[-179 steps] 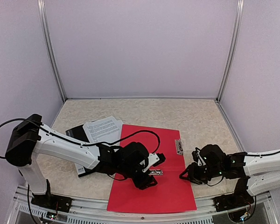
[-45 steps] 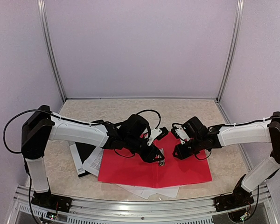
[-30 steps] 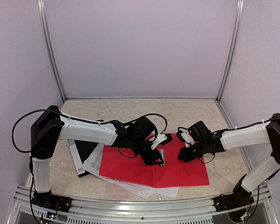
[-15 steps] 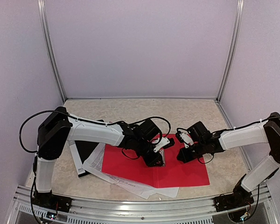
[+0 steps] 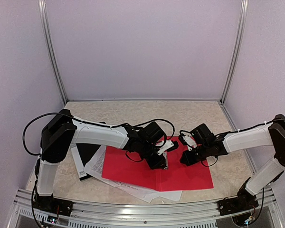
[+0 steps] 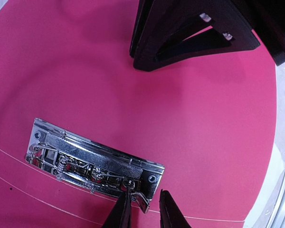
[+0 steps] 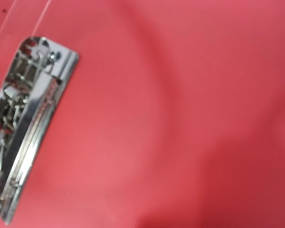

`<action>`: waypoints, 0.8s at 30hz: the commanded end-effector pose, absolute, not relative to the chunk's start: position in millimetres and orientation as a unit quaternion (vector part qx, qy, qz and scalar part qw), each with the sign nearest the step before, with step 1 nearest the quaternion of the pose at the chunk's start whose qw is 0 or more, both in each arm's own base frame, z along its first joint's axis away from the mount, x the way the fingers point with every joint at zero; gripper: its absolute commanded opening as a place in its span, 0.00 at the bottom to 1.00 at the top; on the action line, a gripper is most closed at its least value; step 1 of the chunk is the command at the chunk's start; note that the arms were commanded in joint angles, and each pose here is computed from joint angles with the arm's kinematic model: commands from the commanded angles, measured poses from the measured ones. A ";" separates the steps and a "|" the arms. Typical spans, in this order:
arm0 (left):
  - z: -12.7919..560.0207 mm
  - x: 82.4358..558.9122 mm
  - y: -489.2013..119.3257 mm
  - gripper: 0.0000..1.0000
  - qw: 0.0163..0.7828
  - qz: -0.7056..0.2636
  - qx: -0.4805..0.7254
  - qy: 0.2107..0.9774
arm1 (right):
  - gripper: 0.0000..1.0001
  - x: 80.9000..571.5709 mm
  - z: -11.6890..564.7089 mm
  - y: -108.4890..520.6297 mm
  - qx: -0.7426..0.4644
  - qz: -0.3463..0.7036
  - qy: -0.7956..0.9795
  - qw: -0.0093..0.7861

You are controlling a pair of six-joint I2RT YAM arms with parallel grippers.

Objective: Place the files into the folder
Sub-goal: Open the spring clip on the folder at the center of the board.

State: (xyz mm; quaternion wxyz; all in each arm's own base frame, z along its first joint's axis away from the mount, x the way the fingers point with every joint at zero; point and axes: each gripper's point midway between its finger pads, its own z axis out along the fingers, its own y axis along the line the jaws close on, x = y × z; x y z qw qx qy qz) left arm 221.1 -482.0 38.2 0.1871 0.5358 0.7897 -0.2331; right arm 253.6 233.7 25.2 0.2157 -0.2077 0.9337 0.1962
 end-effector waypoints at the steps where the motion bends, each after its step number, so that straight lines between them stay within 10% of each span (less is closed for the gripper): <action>1: 33.2 220.3 -487.6 0.19 0.187 -0.228 0.545 0.785 | 0.08 249.7 18.6 229.2 -0.209 0.195 0.936 0.206; 24: 25.4 216.5 -491.2 0.00 0.182 -0.222 0.547 0.786 | 0.07 248.2 15.7 229.3 -0.210 0.195 0.937 0.200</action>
